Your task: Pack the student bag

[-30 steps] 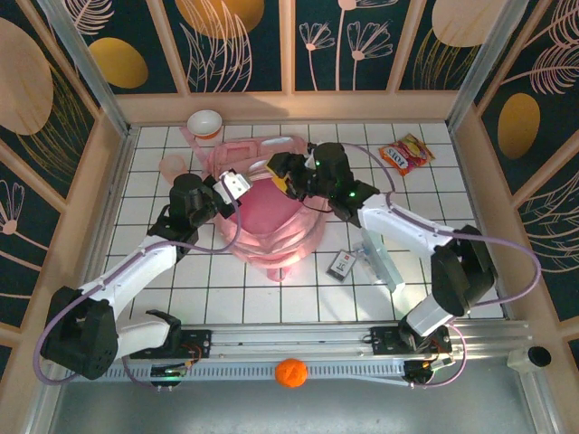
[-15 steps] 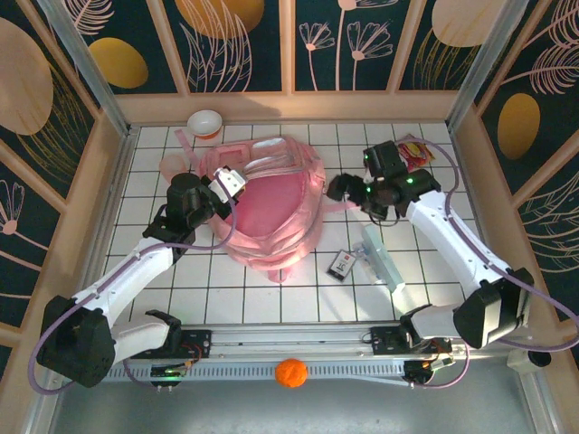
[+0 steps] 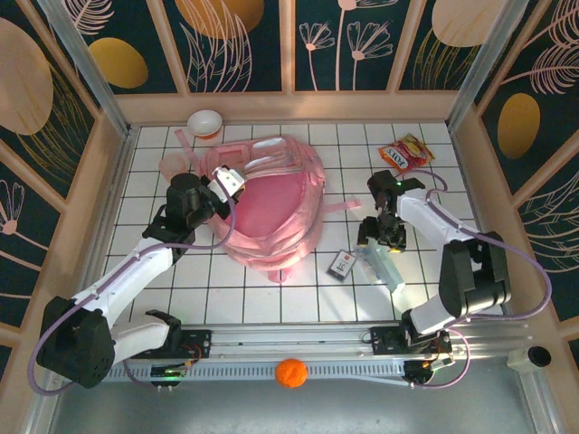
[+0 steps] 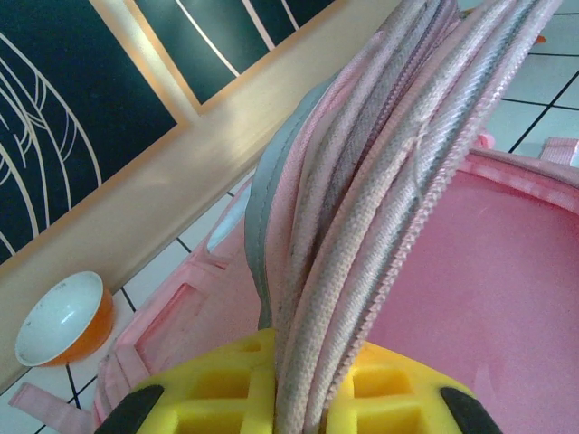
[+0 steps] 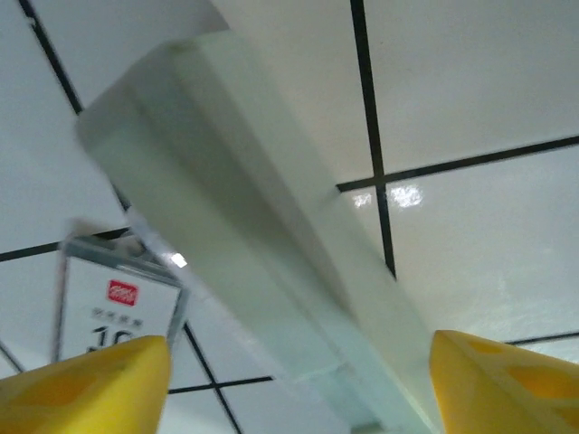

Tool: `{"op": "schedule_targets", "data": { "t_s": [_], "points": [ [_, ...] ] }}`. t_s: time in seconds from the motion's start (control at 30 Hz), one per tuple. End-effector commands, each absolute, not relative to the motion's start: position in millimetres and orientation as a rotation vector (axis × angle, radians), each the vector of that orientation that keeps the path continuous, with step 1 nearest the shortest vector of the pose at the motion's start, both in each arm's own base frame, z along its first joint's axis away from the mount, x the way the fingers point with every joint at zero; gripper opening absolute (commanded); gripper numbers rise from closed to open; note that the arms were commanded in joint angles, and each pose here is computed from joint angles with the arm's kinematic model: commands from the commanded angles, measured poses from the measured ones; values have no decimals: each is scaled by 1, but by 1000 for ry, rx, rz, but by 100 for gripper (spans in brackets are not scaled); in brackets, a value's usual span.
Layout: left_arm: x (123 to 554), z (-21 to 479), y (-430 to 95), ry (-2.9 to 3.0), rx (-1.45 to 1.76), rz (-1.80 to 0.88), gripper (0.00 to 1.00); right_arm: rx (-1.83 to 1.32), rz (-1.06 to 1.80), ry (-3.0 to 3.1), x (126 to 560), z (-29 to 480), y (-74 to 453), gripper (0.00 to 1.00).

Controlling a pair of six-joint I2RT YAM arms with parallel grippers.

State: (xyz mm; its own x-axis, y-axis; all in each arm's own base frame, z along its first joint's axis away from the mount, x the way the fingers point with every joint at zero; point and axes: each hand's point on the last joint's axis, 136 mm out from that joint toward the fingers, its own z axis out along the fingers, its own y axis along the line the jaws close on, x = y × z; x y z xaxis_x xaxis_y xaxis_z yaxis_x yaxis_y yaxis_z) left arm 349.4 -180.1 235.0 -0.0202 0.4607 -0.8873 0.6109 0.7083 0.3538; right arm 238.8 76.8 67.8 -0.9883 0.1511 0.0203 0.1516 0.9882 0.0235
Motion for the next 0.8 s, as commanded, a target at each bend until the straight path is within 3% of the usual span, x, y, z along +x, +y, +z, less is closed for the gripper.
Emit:
{"op": "schedule_targets", "data": {
  "t_s": [0.0, 0.3, 0.53, 0.77],
  "points": [
    [348, 273, -179, 1554, 803, -169, 0, -192, -30, -3090, 241, 52, 74, 68],
    [343, 269, -176, 1556, 799, -161, 0, -171, 158, -3068, 255, 53, 60, 44],
    [340, 271, -178, 1548, 801, -191, 0, -195, 311, -3135, 264, 101, 47, 32],
    [335, 279, -185, 1527, 800, -255, 0, -297, -11, -3391, 281, 184, 71, 30]
  ]
}}
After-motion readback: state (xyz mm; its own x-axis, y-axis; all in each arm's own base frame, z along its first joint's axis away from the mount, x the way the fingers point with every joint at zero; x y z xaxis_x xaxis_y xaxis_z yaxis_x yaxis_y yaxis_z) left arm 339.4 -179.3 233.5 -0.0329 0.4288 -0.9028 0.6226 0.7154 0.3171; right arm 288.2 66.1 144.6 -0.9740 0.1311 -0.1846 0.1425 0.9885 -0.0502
